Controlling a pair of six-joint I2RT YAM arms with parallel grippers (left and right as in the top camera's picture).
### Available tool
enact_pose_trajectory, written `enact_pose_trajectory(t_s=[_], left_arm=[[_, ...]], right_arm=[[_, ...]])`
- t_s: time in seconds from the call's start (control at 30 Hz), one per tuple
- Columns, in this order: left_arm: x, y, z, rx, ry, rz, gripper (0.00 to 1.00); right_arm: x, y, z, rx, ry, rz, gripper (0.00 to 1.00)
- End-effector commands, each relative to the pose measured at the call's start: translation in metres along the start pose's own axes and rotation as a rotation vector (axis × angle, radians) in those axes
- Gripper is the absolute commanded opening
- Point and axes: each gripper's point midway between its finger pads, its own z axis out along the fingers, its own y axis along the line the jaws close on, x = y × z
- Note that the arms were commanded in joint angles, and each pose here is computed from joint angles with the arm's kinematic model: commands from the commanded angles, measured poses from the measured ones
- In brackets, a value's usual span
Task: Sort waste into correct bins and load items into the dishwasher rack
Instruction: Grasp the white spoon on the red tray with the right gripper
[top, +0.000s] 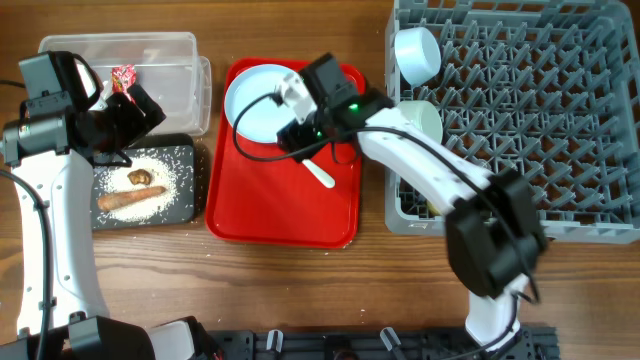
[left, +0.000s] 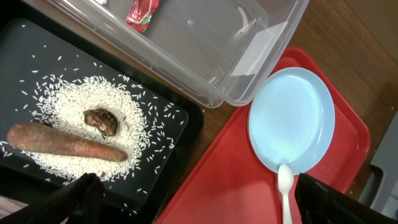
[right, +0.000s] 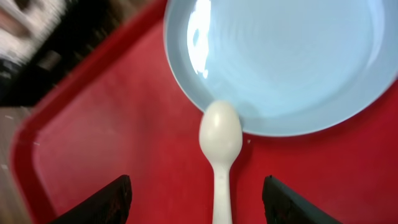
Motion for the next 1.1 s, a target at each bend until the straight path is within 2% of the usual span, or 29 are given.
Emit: enact_pose_trajectory(t_s=[0.0,0.17,0.33,0.5,0.6,0.7,0.77,0.9,1.07], left_arm=[[-0.003,-0.002,-0.005,0.011,-0.015,-0.008,1.0],[-0.003,-0.002,-0.005,0.011,-0.015,-0.008,1.0],[-0.003,-0.002,-0.005,0.011,-0.015,-0.008,1.0],[-0.003,-0.002,-0.005,0.011,-0.015,-0.008,1.0],[-0.003,-0.002,-0.005,0.011,-0.015,-0.008,1.0],[-0.003,-0.002,-0.005,0.011,-0.015,-0.008,1.0],[-0.003,-0.002,-0.005,0.011,-0.015,-0.008,1.0],[-0.003,-0.002,-0.005,0.011,-0.015,-0.008,1.0],[-0.003,-0.002,-0.005,0.011,-0.015,-0.008,1.0]], right_arm=[[0.027,0.0,0.029,-0.045,0.085,0.043,0.68],[0.042,-0.01,0.04,-0.001,0.138,0.055,0.63],[0.046,-0.003,0.055,-0.068,0.141,0.063,0.62],[0.049,-0.006,0.067,-0.066,0.139,0.098,0.53],[0.048,-0.007,0.07,-0.064,0.134,0.12,0.38],[0.044,-0.008,0.072,-0.062,0.118,0.137,0.12],[0.043,-0.008,0.072,-0.061,0.113,0.162,0.04],[0.04,-0.003,0.068,-0.088,0.109,0.218,0.04],[0.019,0.014,0.033,-0.175,0.057,0.217,0.04]])
